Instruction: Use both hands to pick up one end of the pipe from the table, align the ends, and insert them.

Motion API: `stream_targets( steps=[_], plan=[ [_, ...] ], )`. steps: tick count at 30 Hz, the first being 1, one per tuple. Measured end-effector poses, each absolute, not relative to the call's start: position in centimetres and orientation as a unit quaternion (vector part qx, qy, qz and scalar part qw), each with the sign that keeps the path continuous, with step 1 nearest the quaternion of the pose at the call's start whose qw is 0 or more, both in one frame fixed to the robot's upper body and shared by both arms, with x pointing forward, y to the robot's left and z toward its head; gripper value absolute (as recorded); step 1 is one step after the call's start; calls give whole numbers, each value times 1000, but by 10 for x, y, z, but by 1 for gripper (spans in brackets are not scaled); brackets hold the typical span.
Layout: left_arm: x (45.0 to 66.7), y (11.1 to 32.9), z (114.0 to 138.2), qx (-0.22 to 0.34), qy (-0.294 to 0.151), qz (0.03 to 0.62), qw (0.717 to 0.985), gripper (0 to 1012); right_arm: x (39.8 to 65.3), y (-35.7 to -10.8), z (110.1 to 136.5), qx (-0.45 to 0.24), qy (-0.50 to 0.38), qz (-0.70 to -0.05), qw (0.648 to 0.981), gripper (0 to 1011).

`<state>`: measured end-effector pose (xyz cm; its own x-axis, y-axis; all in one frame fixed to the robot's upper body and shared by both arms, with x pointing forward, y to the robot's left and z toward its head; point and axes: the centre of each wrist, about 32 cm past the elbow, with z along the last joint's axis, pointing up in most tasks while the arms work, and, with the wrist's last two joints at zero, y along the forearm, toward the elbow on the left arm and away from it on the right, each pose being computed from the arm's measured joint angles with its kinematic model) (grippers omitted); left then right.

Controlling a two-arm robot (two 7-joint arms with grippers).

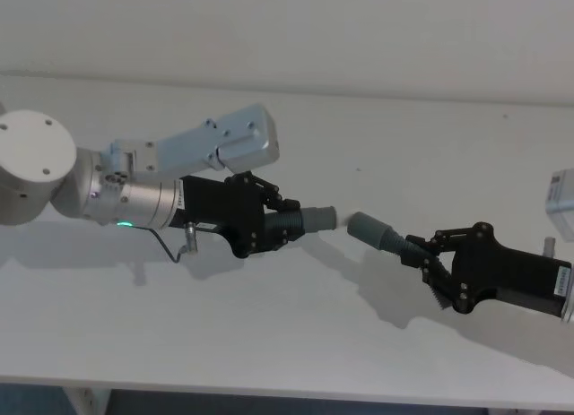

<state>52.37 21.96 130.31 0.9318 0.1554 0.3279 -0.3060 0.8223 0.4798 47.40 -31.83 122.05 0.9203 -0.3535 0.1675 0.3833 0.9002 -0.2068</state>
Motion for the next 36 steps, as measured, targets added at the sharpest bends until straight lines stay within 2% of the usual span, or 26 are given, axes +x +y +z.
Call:
stream_targets(
  steps=[36],
  plan=[
    [512, 235, 1302, 261, -140, 115, 948, 333, 483, -325, 1216, -109, -56, -161, 979, 136]
  ],
)
